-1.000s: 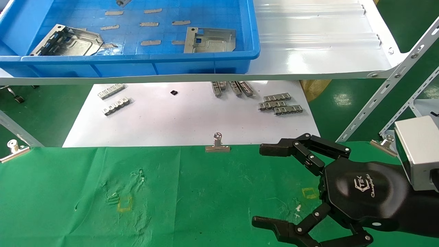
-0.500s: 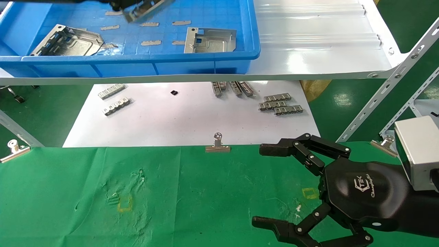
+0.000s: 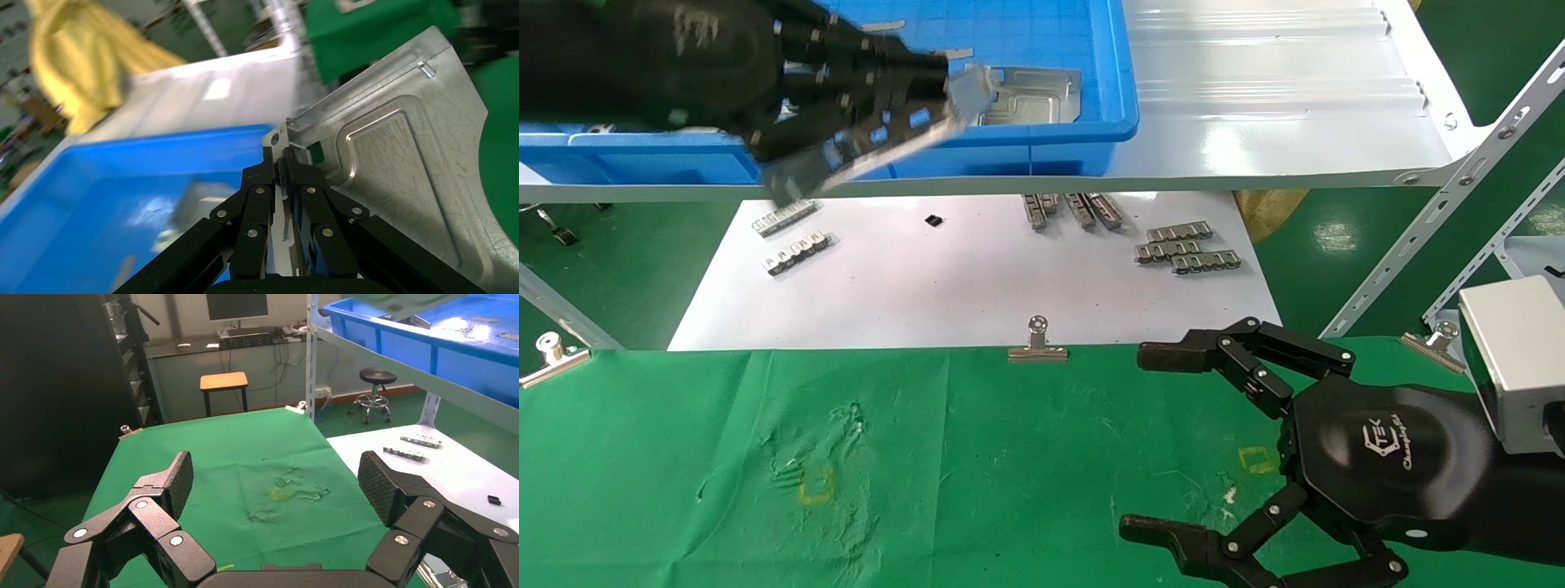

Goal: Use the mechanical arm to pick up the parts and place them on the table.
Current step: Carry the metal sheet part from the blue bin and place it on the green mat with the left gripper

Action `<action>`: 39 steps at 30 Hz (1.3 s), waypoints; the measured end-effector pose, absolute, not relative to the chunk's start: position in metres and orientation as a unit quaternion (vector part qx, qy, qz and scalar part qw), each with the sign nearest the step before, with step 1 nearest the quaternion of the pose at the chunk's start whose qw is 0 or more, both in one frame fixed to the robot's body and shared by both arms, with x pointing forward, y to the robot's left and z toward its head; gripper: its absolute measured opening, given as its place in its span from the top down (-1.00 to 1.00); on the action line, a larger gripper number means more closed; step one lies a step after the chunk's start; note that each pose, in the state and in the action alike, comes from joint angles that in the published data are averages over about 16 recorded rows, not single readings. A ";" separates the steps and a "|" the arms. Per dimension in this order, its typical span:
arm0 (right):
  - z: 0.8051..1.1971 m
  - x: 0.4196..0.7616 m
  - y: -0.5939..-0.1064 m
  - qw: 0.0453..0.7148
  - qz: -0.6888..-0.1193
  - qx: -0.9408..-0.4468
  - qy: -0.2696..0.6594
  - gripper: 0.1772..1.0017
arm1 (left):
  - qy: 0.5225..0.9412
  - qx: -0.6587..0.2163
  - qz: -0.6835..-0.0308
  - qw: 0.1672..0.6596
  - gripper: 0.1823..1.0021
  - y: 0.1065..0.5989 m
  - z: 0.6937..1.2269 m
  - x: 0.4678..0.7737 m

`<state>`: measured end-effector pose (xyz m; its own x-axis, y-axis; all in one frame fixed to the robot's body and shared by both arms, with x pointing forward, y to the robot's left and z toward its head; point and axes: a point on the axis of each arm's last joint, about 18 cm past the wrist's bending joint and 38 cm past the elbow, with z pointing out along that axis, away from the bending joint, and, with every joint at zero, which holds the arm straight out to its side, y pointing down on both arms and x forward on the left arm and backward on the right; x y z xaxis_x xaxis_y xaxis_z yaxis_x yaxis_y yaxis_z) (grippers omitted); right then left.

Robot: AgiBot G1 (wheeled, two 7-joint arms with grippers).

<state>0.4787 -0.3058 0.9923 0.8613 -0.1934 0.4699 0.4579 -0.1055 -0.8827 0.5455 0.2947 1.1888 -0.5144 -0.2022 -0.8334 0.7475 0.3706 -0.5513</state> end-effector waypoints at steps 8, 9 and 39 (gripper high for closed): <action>0.992 0.479 -0.306 0.662 -0.246 -0.702 -0.094 -1.00 | 0.736 0.240 -0.466 0.429 0.93 0.303 1.124 0.532; 0.992 0.479 -0.306 0.662 -0.246 -0.702 -0.094 -1.00 | 0.742 0.243 -0.455 0.428 0.93 0.305 1.114 0.533; 0.992 0.479 -0.306 0.662 -0.246 -0.702 -0.094 -1.00 | 0.763 0.224 -0.244 0.555 0.94 0.346 0.899 0.582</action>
